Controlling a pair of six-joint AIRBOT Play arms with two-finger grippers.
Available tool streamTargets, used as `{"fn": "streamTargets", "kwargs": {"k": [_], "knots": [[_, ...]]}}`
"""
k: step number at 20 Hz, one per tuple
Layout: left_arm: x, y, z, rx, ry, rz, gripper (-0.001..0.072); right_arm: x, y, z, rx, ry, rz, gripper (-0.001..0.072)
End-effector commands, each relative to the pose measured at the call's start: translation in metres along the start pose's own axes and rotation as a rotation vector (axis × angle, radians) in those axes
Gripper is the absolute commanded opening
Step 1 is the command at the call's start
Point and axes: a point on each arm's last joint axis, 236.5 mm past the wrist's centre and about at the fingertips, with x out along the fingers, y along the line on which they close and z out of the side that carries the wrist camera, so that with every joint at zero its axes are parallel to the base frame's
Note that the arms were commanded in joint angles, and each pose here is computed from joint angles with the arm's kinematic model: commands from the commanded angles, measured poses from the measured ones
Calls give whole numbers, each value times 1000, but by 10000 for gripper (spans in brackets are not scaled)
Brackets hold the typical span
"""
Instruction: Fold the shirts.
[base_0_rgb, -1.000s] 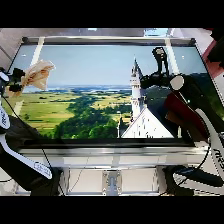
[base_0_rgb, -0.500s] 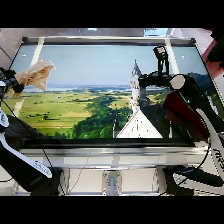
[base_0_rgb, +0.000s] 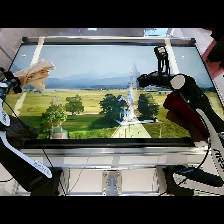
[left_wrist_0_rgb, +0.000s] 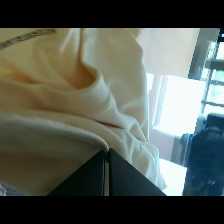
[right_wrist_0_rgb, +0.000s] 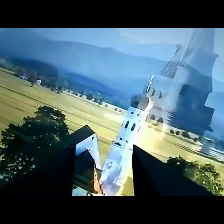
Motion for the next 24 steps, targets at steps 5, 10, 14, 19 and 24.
{"fn": "streamTargets", "kwargs": {"k": [5, 10, 14, 19, 24], "knots": [[-74, -78, -210, 865, 673, -290, 14, -1, -14, 20, -20, -85, -55, 407], [-193, -44, -425, 1042, 1264, -410, 14, -19, -60, 46, -147, -170, -215, 406], [-292, -4, -563, 1165, 1544, -471, 13, -76, -102, 90, -127, -289, -322, 406], [-397, 47, -674, 1280, 1701, -528, 14, -140, -135, 108, -95, -360, -418, 407], [-437, 21, -706, 1106, 1727, -629, 251, -132, -131, 72, -70, -205, -372, 407]]}}
